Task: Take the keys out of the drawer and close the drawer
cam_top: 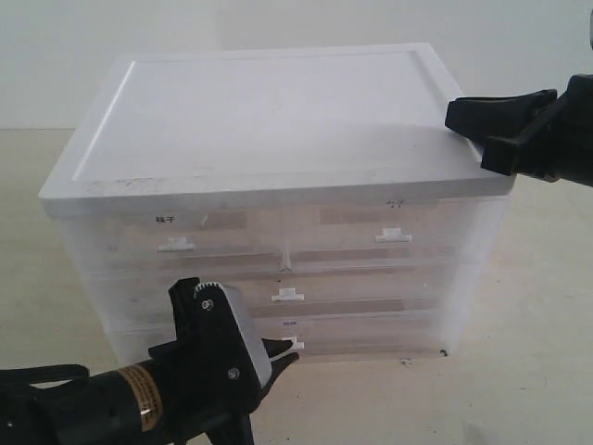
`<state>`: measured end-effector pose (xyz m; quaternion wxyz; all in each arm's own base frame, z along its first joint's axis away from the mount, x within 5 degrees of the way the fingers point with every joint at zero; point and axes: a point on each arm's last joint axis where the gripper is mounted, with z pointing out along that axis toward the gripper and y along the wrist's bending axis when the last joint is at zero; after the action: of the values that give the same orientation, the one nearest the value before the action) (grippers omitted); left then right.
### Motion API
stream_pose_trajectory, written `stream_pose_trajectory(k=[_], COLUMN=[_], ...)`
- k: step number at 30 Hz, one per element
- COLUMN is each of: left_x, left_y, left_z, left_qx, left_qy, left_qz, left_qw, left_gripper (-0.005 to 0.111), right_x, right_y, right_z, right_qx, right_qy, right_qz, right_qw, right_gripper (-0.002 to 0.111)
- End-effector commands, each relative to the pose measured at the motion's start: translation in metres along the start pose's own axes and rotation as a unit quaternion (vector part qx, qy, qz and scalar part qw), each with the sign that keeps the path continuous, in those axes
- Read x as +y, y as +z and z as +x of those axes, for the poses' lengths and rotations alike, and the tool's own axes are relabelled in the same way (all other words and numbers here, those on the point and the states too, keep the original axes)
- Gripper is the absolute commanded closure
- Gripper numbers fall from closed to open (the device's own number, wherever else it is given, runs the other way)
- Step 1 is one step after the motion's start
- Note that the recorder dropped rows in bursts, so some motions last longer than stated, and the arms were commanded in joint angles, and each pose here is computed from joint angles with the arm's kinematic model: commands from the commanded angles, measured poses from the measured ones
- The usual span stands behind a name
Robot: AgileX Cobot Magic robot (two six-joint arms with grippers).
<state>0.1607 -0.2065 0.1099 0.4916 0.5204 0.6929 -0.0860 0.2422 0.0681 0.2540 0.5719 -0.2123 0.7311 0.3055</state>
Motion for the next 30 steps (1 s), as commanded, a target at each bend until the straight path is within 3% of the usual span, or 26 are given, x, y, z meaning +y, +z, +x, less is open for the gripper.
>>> stream_pose_trajectory(k=[1, 3, 10, 21, 26, 30], left_x=[0.013, 0.017, 0.017, -0.002, 0.019, 0.029], left_y=[0.011, 0.013, 0.014, -0.014, -0.041, -0.059], left_z=[0.001, -0.001, -0.004, -0.026, -0.022, -0.006], left_qx=[0.028, 0.033, 0.032, 0.047, 0.095, 0.194], left_qy=[-0.022, -0.031, -0.022, -0.023, -0.126, -0.203], left_qz=[-0.070, -0.089, -0.084, 0.007, -0.082, -0.155], left_qw=[0.997, 0.995, 0.996, 0.999, 0.984, 0.947], left_gripper=[0.102, 0.102, 0.102, 0.102, 0.102, 0.102], right_x=[-0.002, -0.002, -0.002, -0.002, -0.002, -0.002], right_y=[0.001, 0.001, 0.001, 0.001, 0.001, 0.001], right_z=[0.009, 0.009, 0.009, 0.009, 0.009, 0.009], right_qx=[0.031, 0.031, 0.031, 0.032, 0.034, 0.034], right_qy=[-0.006, -0.006, -0.008, -0.007, -0.009, -0.009], right_qz=[0.005, 0.006, 0.006, 0.007, 0.005, 0.005], right_qw=[1.000, 0.999, 0.999, 0.999, 0.999, 0.999], right_gripper=[0.108, 0.108, 0.108, 0.108, 0.108, 0.108])
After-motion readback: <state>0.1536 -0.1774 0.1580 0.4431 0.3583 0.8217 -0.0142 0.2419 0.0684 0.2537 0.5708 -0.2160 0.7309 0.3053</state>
